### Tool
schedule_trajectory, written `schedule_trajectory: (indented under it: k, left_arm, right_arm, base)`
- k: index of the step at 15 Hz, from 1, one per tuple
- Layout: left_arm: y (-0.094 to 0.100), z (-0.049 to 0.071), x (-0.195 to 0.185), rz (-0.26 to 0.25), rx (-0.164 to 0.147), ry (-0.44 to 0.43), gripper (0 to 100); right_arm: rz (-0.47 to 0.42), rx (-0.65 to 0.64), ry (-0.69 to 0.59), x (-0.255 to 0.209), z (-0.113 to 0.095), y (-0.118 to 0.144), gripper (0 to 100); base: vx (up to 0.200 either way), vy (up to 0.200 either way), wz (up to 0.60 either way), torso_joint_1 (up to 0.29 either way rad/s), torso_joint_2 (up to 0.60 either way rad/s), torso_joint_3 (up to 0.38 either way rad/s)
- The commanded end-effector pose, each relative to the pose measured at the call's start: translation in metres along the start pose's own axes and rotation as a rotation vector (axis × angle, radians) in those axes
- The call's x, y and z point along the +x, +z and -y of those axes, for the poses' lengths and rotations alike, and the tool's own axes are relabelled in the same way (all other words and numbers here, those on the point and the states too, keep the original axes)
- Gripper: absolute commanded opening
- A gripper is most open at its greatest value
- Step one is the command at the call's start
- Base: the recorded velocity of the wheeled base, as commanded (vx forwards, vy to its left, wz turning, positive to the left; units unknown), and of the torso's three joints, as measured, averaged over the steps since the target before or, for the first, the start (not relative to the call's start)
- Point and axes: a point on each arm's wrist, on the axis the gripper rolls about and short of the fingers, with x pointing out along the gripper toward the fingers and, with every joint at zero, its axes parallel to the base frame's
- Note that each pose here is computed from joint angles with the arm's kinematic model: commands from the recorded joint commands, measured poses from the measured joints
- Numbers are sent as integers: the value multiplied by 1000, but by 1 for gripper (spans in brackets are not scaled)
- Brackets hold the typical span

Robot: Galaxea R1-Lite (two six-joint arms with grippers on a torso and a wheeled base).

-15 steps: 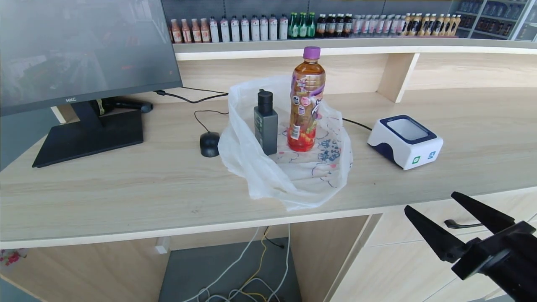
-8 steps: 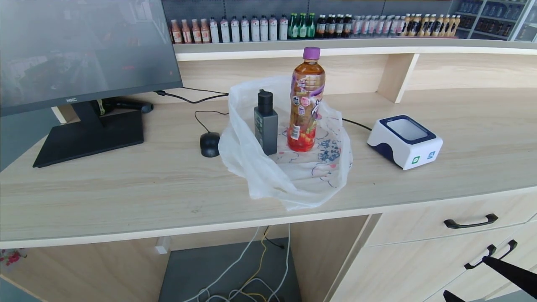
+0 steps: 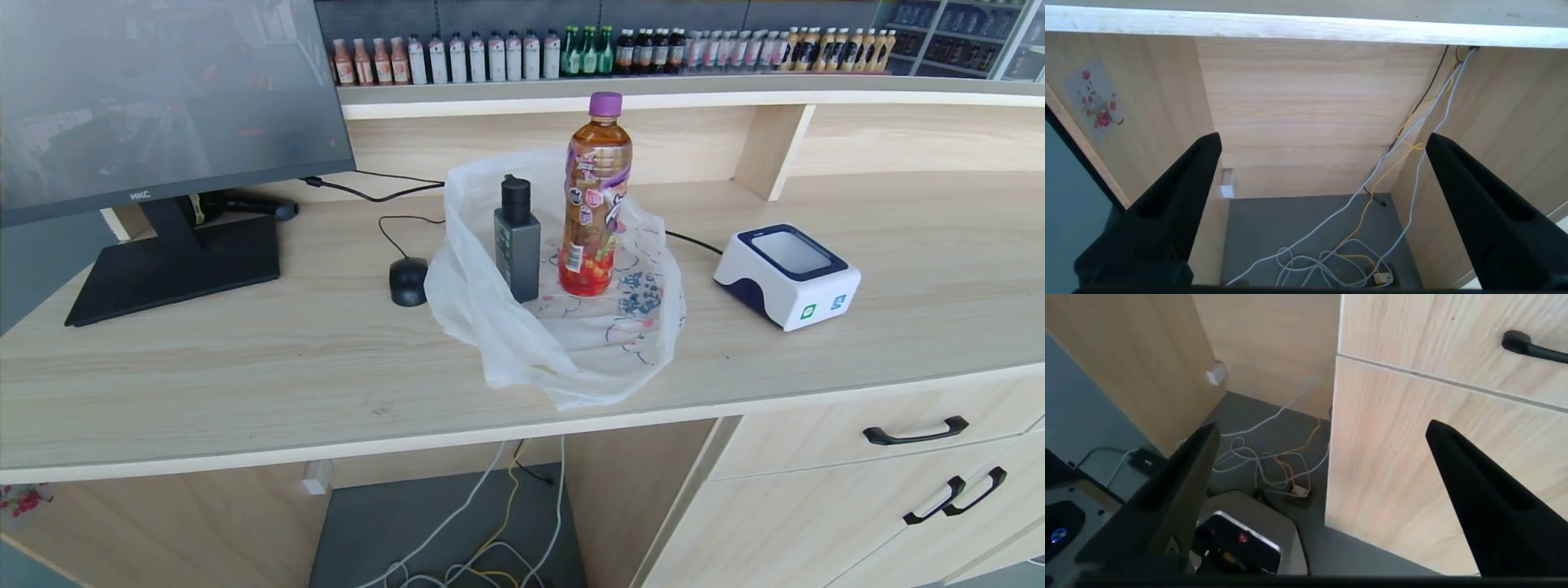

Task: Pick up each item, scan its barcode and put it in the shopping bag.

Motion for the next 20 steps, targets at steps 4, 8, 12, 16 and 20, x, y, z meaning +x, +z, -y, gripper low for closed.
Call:
schedule_trajectory:
  k: [4,8,12,16,20]
  left_arm:
    - [0,0,0,1,0,0,100]
    - [0,0,0,1,0,0,100]
    - [0,0,0,1,0,0,100]
    - [0,0,0,1,0,0,100]
    - [0,0,0,1,-2,0,100]
  right_arm:
    - [-42,45,-473,0,-5,1,100]
    - [144,53,-703,-14,-15,-4,100]
    - [163,49,-534,-11,-17,-4,100]
    - [114,47,-470,-9,-19,-9,100]
    - [112,47,-470,-9,-19,-9,100]
  base:
    - [0,0,0,0,0,0]
    - [0,0,0,0,0,0]
    - [0,0,0,0,0,0]
    - [0,0,0,0,0,0]
    - [-100,0,0,4,1,0]
